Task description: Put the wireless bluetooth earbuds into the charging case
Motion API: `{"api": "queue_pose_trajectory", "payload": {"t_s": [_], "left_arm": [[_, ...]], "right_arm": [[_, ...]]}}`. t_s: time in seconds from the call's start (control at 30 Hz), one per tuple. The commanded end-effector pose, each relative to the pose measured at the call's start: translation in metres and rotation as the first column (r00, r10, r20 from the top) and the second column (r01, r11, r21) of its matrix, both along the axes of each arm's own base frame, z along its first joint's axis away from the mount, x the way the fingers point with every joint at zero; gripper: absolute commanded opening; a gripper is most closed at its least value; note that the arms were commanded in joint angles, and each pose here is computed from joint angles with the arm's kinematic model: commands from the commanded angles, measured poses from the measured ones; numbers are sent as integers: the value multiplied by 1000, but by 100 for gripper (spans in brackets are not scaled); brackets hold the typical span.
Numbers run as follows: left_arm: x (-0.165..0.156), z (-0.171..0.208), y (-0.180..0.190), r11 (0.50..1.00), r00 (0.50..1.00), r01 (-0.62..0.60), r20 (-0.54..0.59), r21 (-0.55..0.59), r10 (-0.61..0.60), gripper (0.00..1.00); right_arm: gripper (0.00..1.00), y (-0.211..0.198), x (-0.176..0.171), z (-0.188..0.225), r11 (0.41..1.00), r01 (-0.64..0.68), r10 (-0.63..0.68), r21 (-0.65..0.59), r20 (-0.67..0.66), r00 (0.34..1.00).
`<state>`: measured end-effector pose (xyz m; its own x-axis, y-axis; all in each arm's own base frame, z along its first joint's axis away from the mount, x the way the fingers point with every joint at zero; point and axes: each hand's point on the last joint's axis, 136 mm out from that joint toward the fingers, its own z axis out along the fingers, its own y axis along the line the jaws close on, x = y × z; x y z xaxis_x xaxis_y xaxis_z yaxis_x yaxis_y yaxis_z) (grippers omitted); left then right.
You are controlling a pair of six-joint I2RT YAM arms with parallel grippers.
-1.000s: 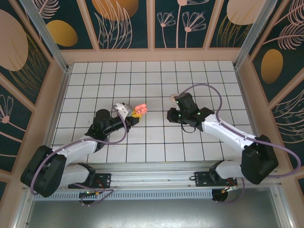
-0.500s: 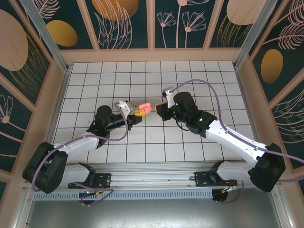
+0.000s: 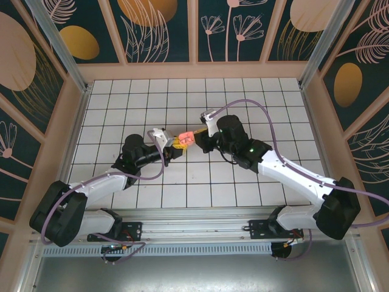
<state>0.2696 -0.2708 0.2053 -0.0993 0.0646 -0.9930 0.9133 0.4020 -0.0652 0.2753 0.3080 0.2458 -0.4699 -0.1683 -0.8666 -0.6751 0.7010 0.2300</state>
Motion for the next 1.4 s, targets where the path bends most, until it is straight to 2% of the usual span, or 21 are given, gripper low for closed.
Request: {"api": "queue_pose_trajectory", "payload": {"t_s": [0.0, 0.37, 0.83, 1.13, 1.23, 1.37], "left_arm": [[4, 24, -5, 999, 999, 5, 49, -50, -3, 14], [2, 34, -4, 997, 998, 4, 62, -71, 0, 14], [4, 47, 0, 996, 996, -23, 89, -89, 31, 14], [5, 53, 0, 995, 994, -29, 105, -97, 40, 14], [6, 53, 0, 995, 994, -29, 104, -96, 39, 14], [6, 52, 0, 995, 994, -30, 104, -94, 40, 14]], "right_arm": [[17, 9, -1, 20, 999, -29, 27, 31, 53, 998], [17, 11, 8, 18, 1000, 1, -1, 1, 66, 998], [17, 0, 6, 8, 994, 29, -22, -101, 75, 997], [17, 10, -3, 4, 993, -27, 35, -118, 69, 997], [18, 13, -7, 6, 993, -54, 61, -102, 65, 996], [26, 13, -10, 15, 995, -65, 72, -76, 81, 994]]}}
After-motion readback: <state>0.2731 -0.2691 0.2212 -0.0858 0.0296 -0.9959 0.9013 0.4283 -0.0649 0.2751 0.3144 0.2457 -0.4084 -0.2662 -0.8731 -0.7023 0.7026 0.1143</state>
